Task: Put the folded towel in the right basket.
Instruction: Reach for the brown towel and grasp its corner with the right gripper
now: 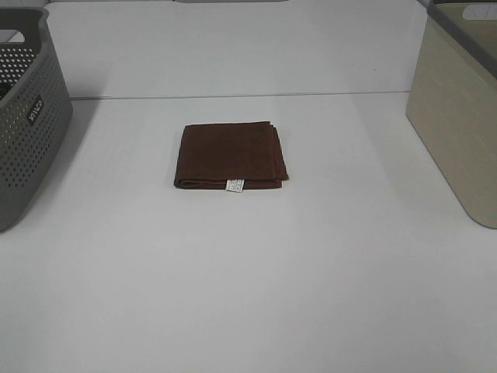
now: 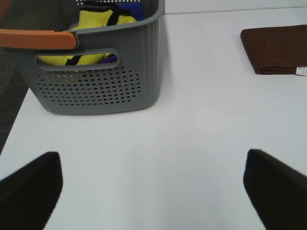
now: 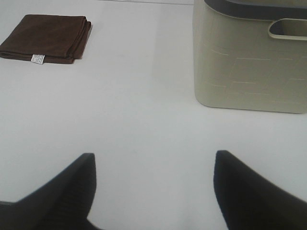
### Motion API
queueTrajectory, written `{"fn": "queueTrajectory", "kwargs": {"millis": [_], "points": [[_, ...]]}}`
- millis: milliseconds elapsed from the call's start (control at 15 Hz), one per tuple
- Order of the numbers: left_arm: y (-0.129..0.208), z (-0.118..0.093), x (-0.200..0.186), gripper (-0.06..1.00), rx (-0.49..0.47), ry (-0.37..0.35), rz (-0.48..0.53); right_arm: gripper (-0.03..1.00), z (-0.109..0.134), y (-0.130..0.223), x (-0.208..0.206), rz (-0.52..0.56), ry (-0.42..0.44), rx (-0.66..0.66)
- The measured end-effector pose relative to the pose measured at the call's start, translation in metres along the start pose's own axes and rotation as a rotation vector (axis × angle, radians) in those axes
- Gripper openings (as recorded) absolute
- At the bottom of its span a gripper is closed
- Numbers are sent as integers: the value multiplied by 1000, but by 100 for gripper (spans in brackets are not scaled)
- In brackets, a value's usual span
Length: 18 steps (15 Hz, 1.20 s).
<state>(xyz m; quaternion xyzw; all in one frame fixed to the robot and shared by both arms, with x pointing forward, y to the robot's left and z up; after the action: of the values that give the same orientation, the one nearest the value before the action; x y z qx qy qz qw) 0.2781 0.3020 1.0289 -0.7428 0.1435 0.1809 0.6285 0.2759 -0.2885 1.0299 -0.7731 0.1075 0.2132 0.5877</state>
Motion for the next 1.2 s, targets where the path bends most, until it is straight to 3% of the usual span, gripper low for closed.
{"fn": "queueTrajectory", "kwargs": {"millis": [1200], "points": [[0,0,0,97,0,0,0,66,0,0,0,0,0,0]]}}
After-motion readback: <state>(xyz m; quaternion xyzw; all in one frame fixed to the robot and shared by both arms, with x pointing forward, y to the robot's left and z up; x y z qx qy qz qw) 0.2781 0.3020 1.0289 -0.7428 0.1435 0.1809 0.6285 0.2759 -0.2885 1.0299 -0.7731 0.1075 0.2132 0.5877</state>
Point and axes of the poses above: a point on each arm's last joint axis where the gripper is mounted, x pointing out along that axis toward the gripper, z along the wrist's bending axis when the last joint is at zero, y = z × x, the point moved 5 cm from there along x, pointing out along that axis toward the gripper, and after that the axes turned 10 degrees about -x, right-handed, at the moved point
